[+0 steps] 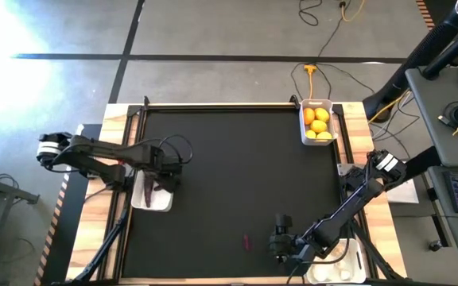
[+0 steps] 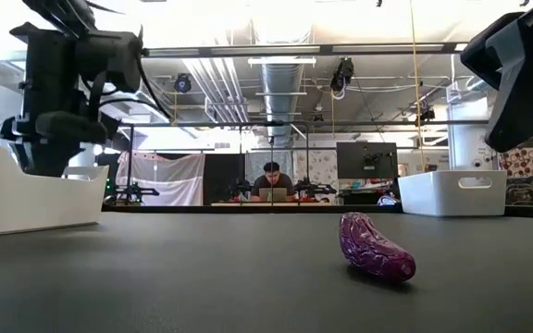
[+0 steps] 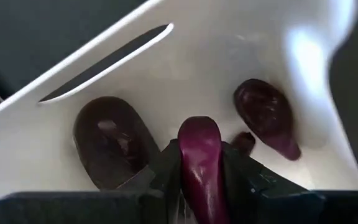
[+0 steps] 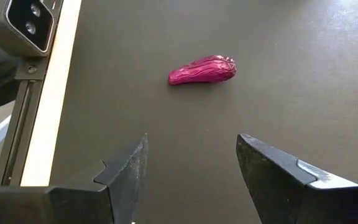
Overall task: Sort produce into baskets
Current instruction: Put the eggplant into the top white bin
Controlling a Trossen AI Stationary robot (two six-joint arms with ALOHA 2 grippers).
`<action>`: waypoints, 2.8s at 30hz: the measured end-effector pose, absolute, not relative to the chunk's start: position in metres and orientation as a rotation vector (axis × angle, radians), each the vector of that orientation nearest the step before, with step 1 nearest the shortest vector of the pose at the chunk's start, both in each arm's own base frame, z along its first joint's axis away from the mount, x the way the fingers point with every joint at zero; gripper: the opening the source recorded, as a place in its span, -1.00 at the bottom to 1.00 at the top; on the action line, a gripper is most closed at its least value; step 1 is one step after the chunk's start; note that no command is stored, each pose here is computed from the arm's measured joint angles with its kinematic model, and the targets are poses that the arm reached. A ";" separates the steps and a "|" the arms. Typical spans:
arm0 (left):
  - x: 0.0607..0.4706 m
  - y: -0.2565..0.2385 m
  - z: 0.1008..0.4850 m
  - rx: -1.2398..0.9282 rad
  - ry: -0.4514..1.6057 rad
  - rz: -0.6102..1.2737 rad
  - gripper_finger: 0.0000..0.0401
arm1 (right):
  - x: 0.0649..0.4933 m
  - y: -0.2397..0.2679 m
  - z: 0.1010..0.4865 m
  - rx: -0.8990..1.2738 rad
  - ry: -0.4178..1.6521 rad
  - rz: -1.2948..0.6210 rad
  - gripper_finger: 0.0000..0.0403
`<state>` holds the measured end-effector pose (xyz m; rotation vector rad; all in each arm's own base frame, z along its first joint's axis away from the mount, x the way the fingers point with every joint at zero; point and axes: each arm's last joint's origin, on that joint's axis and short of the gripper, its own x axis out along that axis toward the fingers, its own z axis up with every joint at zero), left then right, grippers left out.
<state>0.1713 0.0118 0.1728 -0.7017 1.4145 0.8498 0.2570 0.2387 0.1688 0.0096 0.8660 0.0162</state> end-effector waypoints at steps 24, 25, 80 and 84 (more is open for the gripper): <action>0.181 0.012 0.171 -0.649 1.461 0.867 -0.16 | 0.248 0.240 0.181 0.024 0.958 0.037 0.18; 0.182 0.011 0.177 -0.641 1.468 0.859 -0.12 | 0.246 0.240 0.184 0.018 0.967 0.033 0.18; 0.417 -0.174 0.167 0.612 0.815 -0.679 -0.03 | 0.228 0.255 0.227 0.120 0.869 -0.218 0.18; 0.421 -0.168 0.153 0.636 0.835 -0.693 -0.03 | 0.228 0.255 0.227 0.125 0.860 -0.226 0.18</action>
